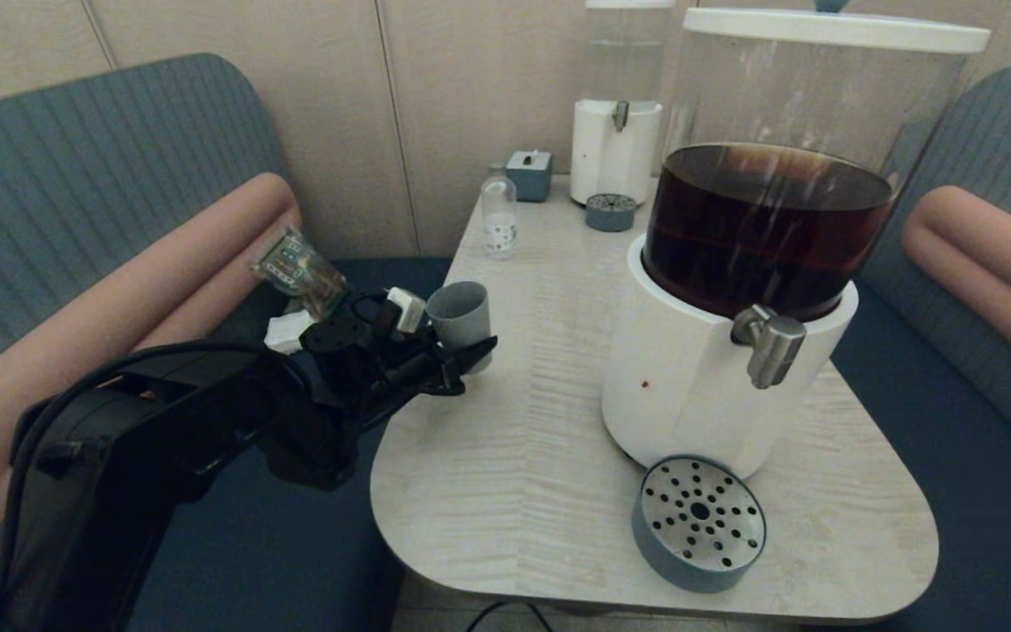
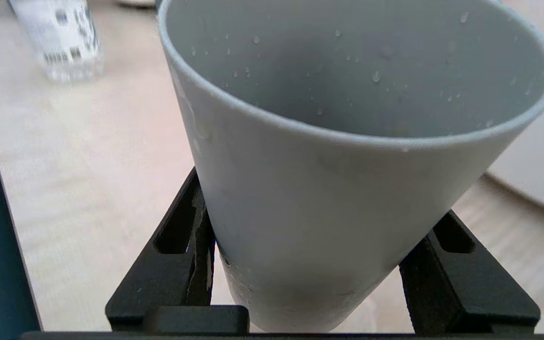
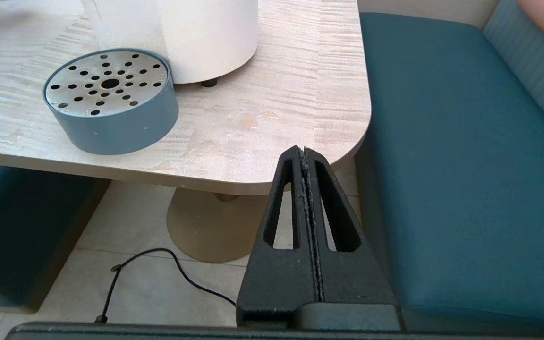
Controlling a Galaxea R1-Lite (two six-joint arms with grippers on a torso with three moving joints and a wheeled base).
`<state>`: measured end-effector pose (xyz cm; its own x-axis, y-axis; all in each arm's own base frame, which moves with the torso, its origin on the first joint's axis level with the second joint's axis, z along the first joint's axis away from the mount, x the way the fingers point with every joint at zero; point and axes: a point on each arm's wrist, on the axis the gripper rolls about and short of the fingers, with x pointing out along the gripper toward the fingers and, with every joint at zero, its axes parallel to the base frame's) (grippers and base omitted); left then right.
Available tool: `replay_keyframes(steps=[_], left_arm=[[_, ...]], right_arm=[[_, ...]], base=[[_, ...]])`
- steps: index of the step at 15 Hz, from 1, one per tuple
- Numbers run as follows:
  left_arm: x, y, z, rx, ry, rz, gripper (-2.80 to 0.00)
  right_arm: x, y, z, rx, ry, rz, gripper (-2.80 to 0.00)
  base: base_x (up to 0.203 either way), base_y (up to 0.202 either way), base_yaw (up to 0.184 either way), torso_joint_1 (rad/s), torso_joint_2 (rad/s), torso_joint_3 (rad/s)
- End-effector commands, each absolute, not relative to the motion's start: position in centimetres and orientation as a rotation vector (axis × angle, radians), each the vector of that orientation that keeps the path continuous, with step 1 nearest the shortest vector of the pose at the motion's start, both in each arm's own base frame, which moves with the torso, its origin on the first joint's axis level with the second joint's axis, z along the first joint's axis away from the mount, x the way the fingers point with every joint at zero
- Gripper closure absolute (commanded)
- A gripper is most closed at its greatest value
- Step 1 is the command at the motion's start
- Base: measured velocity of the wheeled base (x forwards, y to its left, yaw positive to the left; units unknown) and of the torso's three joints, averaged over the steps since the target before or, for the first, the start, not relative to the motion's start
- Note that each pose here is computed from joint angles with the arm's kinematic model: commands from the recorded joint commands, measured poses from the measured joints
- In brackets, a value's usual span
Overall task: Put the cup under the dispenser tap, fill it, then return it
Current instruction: Place the cup next to the water dispenser
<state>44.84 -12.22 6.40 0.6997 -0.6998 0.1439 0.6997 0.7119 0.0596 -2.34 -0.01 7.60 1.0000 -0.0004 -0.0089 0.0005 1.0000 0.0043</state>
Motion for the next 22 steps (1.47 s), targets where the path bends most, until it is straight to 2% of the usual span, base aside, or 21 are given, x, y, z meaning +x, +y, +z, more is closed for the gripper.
replay_keyframes(steps=[1, 10, 11, 22], left_arm=[[44.9, -12.1, 5.4, -0.003, -0.123, -0.780, 0.00], [45.2, -12.2, 4.0, -0.006, -0.060, -0.778, 0.00], [45.2, -12.2, 4.0, -0.005, -0.056, -0.778, -2.80], [44.3, -12.0, 4.0, 0.028, -0.061, -0.778, -2.80]], right_arm=[[-2.3, 0.0, 7.6, 0.005, 0.009, 0.000, 0.00], [-2.3, 0.0, 7.6, 0.005, 0.009, 0.000, 0.00], [-2.3, 0.0, 7.6, 0.005, 0.009, 0.000, 0.00], [-2.3, 0.0, 7.6, 0.005, 0.009, 0.000, 0.00]], base=[[0.000, 0.000, 0.000, 0.000, 0.00, 0.000], [0.000, 0.000, 0.000, 0.000, 0.00, 0.000], [0.000, 0.000, 0.000, 0.000, 0.00, 0.000], [0.000, 0.000, 0.000, 0.000, 0.00, 0.000]])
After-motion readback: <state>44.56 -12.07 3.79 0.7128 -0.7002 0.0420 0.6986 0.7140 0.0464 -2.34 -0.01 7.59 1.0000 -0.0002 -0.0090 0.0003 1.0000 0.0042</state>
